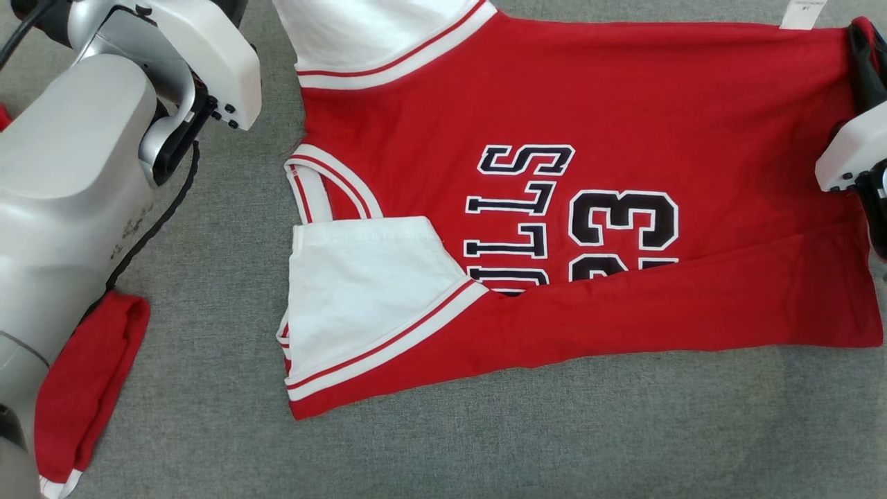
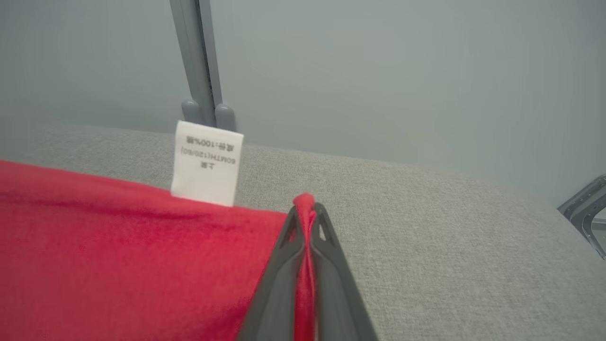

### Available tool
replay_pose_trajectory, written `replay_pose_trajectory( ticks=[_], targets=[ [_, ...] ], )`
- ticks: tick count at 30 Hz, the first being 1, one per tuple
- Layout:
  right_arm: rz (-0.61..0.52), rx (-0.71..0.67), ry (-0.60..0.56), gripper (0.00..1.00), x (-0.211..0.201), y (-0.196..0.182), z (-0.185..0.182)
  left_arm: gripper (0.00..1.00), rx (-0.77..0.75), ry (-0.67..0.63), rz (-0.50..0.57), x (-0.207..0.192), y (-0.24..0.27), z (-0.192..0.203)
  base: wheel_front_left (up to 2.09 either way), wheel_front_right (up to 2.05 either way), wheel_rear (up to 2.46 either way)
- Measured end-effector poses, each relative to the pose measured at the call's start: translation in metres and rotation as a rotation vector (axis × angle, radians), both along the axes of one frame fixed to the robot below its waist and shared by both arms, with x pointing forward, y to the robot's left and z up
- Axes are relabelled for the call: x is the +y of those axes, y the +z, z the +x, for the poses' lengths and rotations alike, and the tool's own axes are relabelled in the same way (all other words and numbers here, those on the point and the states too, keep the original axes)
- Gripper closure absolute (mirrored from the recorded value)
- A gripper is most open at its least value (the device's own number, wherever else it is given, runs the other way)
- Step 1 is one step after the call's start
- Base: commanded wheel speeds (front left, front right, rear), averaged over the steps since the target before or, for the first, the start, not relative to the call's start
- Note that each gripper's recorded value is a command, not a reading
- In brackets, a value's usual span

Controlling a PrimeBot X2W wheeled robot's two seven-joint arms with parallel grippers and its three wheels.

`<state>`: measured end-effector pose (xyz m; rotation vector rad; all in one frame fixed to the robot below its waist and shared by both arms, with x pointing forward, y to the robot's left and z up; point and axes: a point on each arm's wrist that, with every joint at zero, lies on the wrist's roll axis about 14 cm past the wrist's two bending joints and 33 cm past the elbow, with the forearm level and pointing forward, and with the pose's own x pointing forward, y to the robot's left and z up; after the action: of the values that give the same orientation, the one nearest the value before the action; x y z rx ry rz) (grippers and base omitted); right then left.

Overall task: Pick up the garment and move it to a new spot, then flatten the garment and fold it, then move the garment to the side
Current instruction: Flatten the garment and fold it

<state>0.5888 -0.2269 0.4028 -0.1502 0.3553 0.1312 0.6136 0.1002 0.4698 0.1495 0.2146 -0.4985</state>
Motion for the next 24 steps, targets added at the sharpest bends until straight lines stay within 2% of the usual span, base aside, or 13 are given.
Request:
replay_pose_trajectory(
  ticks=[6, 14, 24],
  targets=[
    [0.023, -0.058, 0.012, 1.0, 0.005, 0.006, -0.004, 1.0, -0.002, -0.023, 0.022, 0.002, 0.001, -0.007, 0.0, 0.0, 0.0],
    [0.1, -0.108, 0.008, 1.0, 0.007, 0.015, -0.031, 1.0, -0.014, -0.061, 0.058, 0.01, 0.01, -0.032, 0.0, 0.0, 0.0],
    [0.159, -0.122, -0.002, 1.0, -0.003, 0.027, -0.076, 1.0, 0.059, -0.144, 0.079, 0.008, 0.008, -0.102, 0.0, 0.0, 0.0]
  ],
)
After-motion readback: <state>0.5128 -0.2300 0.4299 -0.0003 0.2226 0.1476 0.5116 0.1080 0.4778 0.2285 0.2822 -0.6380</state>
